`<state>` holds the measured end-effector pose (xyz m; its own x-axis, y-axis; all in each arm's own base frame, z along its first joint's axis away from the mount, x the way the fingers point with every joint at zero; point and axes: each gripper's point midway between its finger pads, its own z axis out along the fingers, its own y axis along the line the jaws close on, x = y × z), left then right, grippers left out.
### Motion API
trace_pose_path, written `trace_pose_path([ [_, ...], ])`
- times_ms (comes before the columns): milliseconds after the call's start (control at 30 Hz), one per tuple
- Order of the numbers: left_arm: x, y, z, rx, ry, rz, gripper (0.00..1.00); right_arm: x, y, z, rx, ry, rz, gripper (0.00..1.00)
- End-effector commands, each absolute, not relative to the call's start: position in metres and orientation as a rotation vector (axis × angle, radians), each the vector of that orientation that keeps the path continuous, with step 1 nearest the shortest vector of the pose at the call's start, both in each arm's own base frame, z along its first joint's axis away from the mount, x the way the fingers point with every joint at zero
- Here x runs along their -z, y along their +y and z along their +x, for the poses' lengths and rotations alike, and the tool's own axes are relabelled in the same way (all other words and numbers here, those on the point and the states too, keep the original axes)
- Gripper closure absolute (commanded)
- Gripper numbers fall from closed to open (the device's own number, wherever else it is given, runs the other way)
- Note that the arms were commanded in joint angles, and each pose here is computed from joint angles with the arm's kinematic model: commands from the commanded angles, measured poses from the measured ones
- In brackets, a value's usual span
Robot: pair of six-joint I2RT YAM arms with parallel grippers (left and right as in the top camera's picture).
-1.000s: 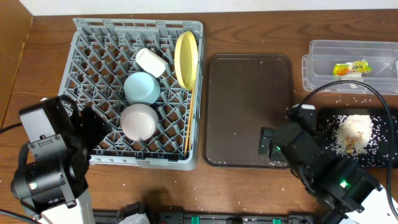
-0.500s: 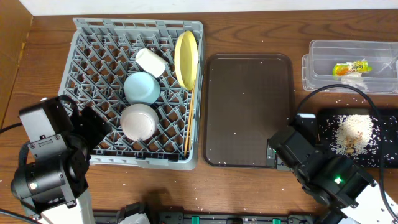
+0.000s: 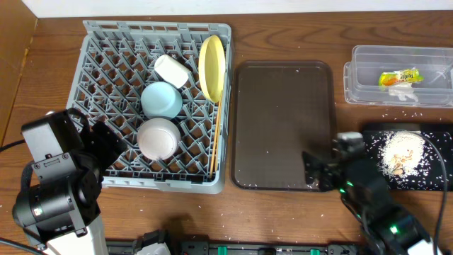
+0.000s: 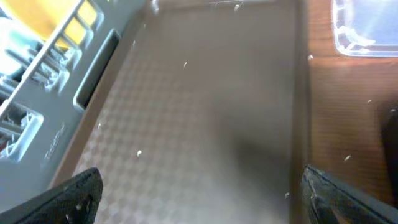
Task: Sort waste into correct bins and load items into the dishwasher
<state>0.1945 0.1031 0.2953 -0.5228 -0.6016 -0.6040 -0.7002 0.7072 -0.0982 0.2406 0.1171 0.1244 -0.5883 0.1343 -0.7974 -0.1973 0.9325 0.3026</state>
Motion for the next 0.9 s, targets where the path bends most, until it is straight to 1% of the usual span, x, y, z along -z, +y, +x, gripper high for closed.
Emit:
trace_pose_path([
  [0,-0.299,0.106,0.193,-0.218,2.272,-1.008,0.02,-0.117,0.108,0.235,-0.525,2.045,-0.087,0.01],
  [267,-0.299,0.106,0.193,-0.218,2.272,-1.008,0.02,-0.130,0.069,0.240,-0.470,1.818,0.045,0.01],
  [433,-0.299,0.106,0.193,-0.218,2.272,-1.008,0.02,-0.145,0.055,0.241,-0.393,1.725,-0.019,0.01],
  [533,-0.299,0.106,0.193,-0.218,2.272,-1.008,0.02,-0.152,0.042,0.243,-0.341,1.690,0.012,0.01],
  [700,-0.299,0.106,0.193,-0.218,2.272,-1.008,0.02,-0.160,0.028,0.243,-0.203,1.649,-0.045,0.01],
  [867,-0.299,0.106,0.193,-0.218,2.272,-1.008,0.02,-0.158,0.001,0.245,-0.080,1.654,0.054,0.01],
])
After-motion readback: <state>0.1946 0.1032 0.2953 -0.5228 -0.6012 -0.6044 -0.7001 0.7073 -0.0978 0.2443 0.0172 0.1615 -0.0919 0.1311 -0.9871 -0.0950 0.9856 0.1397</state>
